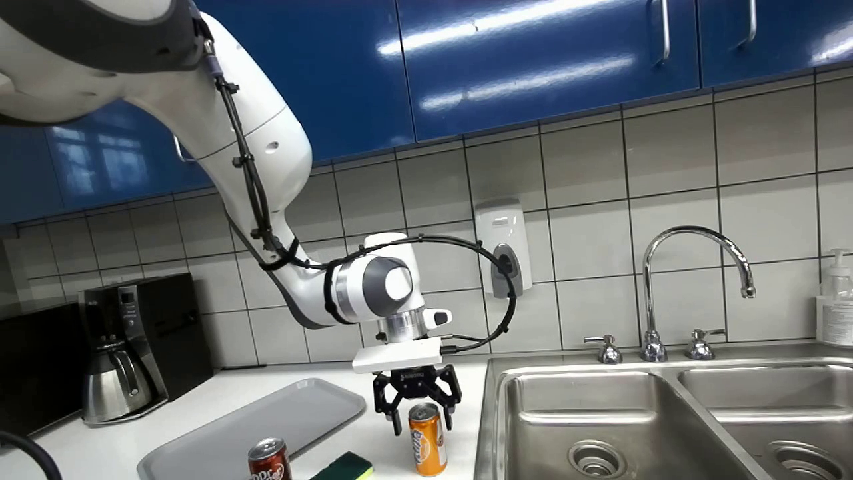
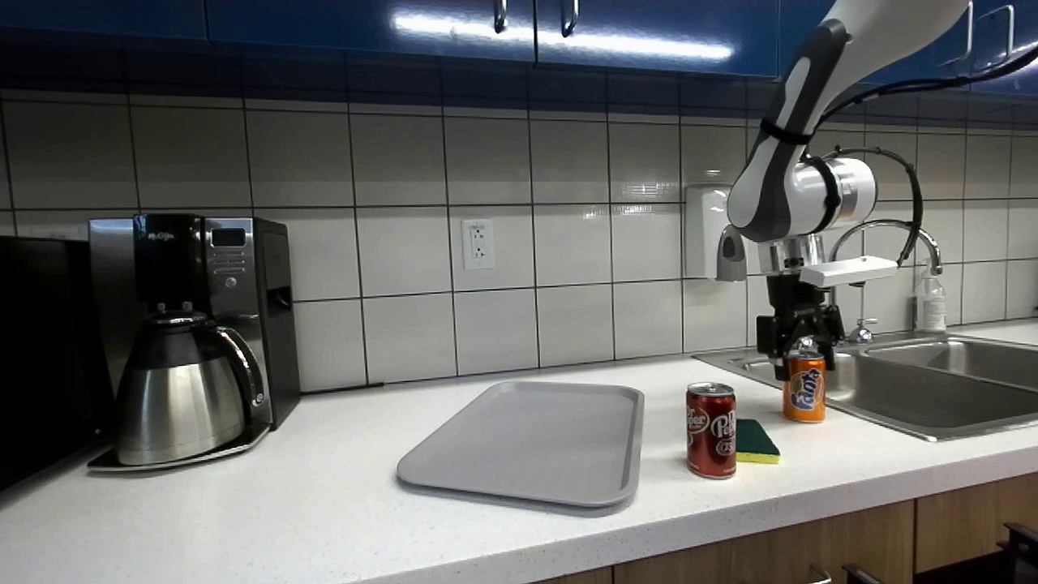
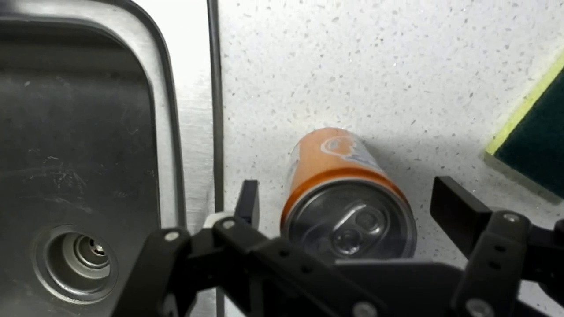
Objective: Place the cans on the tray
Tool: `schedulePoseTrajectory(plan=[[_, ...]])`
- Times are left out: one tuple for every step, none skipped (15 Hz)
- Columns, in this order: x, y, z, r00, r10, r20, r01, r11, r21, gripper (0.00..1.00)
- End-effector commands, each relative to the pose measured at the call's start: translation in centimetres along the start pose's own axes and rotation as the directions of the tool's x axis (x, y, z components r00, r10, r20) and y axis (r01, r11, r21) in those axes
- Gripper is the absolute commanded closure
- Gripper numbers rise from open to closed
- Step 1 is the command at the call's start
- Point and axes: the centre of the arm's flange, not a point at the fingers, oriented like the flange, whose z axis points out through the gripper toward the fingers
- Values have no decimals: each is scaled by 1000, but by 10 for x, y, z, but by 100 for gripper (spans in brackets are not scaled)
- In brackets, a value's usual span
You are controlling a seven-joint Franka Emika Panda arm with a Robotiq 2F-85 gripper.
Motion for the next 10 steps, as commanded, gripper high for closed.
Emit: schedulePoseTrajectory(plan=[[3,8,6,1000,-13,-20,13,1000,4,0],[4,9,8,1000,-12,-23,12,1000,4,0],[4,9,9,1000,-12,-26,12,1000,4,0],[5,9,10,1000,-12,-29,12,1000,3,0],[5,10,11,1000,-12,-29,12,1000,3,0],[5,10,11,999,-12,-30,12,1000,3,0],[5,10,12,999,-13,-30,13,1000,4,0],[5,10,12,999,-13,-30,13,1000,4,0],[5,10,12,999,-13,-31,13,1000,3,0],[5,10,12,999,-12,-30,12,1000,4,0]])
